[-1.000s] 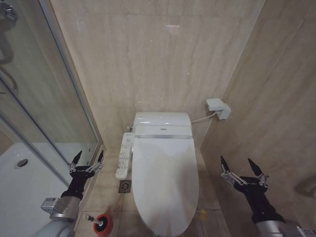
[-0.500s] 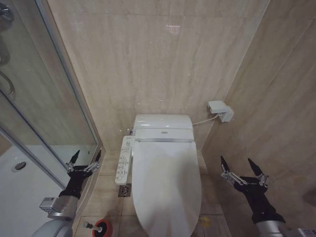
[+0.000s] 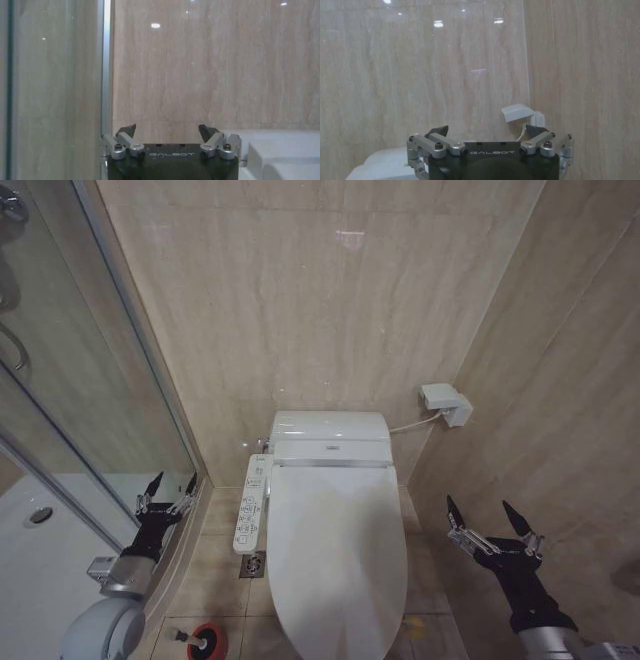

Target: Open the toilet lid, clean the toilet bowl with a toilet brush, close the toilet lid, and flush.

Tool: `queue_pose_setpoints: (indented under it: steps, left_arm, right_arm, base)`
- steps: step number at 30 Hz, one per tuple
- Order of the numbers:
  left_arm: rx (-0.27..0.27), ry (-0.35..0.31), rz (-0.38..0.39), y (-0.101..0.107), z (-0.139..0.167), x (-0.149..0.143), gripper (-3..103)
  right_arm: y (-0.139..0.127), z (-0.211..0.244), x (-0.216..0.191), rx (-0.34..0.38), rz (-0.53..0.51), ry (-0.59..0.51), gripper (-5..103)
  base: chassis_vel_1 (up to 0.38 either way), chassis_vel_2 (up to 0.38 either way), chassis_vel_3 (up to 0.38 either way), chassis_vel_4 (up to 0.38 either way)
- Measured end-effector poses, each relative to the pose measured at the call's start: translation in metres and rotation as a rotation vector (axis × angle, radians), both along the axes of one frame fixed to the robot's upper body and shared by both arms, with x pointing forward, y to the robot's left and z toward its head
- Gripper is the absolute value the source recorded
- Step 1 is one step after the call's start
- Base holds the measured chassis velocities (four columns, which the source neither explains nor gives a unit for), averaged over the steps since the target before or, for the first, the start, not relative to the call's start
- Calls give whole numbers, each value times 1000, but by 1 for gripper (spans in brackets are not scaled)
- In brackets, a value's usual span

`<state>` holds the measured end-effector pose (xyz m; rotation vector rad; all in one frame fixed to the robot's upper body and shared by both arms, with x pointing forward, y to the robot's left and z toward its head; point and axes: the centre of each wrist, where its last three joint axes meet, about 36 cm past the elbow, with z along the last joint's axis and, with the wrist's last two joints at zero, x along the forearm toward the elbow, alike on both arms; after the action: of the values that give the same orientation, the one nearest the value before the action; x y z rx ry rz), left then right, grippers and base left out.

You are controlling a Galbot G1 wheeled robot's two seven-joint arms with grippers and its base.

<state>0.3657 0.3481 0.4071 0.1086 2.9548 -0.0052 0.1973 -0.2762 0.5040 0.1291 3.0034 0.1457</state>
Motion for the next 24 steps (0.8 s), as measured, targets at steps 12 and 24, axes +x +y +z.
queue_pose_setpoints:
  steps: [12,24]
  left_arm:
    - [-1,11,-34,13,-15,31,89]
    - [-27,-16,-36,14,-21,81,93]
  right_arm:
    - [0,0,0,0,0,0,100]
    - [0,0,0,0,0,0,100]
  base:
    - [0,0,0,0]
    - [0,0,0,0]
